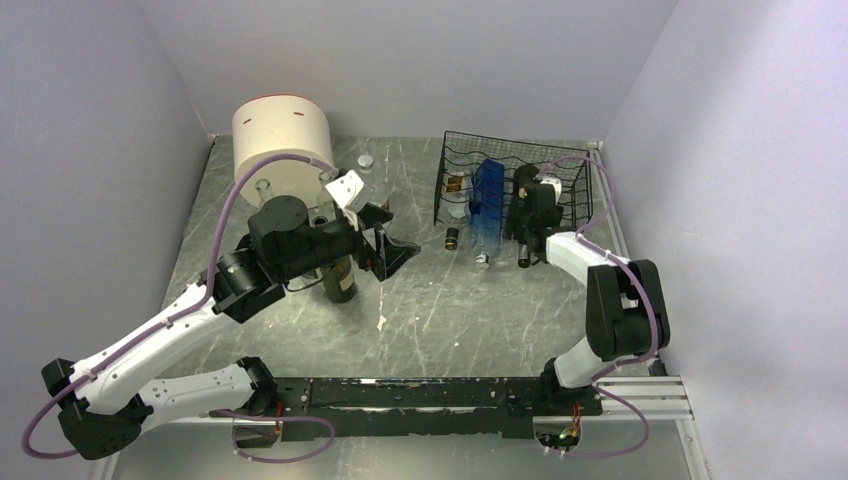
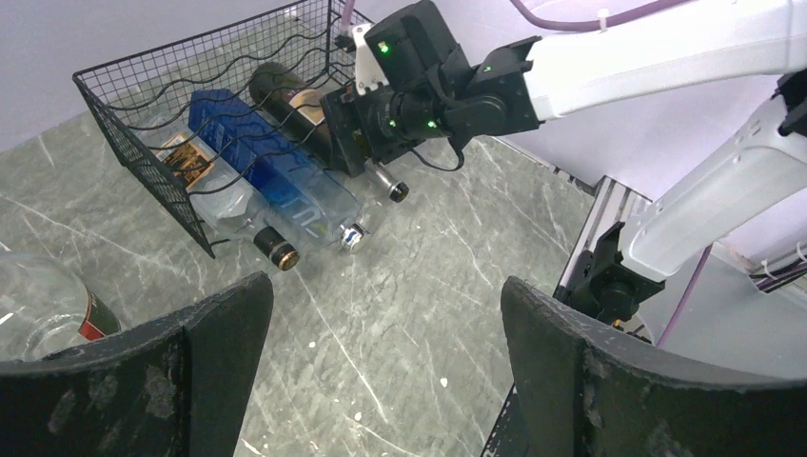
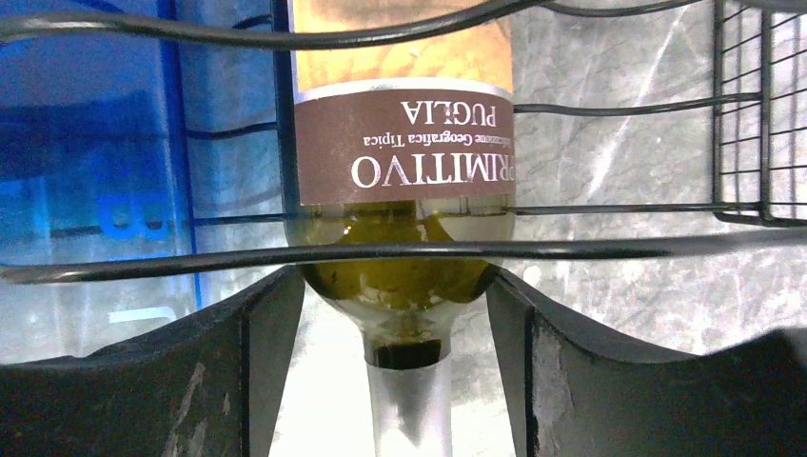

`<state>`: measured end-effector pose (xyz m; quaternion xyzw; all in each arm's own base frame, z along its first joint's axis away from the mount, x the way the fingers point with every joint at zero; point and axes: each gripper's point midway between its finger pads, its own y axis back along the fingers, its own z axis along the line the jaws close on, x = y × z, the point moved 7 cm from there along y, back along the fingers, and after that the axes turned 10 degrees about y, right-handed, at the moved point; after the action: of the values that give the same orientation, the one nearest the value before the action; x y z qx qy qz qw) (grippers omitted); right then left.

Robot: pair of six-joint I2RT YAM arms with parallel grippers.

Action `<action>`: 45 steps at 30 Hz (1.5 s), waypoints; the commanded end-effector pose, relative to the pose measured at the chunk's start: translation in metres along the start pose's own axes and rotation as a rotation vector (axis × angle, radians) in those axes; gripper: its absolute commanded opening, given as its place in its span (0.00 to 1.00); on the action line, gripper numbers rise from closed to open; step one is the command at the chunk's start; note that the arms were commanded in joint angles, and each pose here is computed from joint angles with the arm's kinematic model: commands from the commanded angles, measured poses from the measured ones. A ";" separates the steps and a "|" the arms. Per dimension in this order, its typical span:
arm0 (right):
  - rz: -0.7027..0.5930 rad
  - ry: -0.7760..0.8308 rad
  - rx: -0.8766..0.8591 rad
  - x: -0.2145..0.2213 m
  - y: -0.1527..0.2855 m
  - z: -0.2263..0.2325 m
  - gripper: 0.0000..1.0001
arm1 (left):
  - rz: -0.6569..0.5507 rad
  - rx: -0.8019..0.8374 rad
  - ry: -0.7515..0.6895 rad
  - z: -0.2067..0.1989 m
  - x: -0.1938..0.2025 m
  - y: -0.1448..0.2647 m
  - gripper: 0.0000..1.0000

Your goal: Put the wine bottle on the wine rack

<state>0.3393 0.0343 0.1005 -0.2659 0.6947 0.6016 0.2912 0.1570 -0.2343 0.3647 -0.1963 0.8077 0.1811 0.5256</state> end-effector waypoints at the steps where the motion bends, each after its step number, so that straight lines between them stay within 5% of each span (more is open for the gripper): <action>1: -0.092 -0.054 0.042 -0.029 0.024 -0.010 0.76 | -0.030 0.018 -0.002 -0.007 -0.014 0.003 0.93; 8: -0.002 -0.099 0.005 -0.029 0.075 -0.011 0.76 | -0.083 -0.061 -0.031 0.002 -0.021 0.005 0.94; 17: -0.205 0.013 -0.387 -0.051 0.159 0.026 0.76 | -0.227 -0.244 -0.093 0.014 -0.052 0.025 0.94; 30: -0.529 0.226 -1.000 -0.054 0.255 0.162 0.75 | -0.442 -0.471 -0.141 0.024 -0.093 0.079 0.94; 45: -0.609 0.379 -1.101 -0.065 0.286 0.303 0.75 | -0.563 -0.552 -0.152 0.026 -0.104 0.128 0.93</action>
<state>0.1946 0.3542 0.2875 -0.6387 0.2334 0.7250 0.1093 0.1518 -0.1068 0.4557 -0.5142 0.6172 0.2484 0.5413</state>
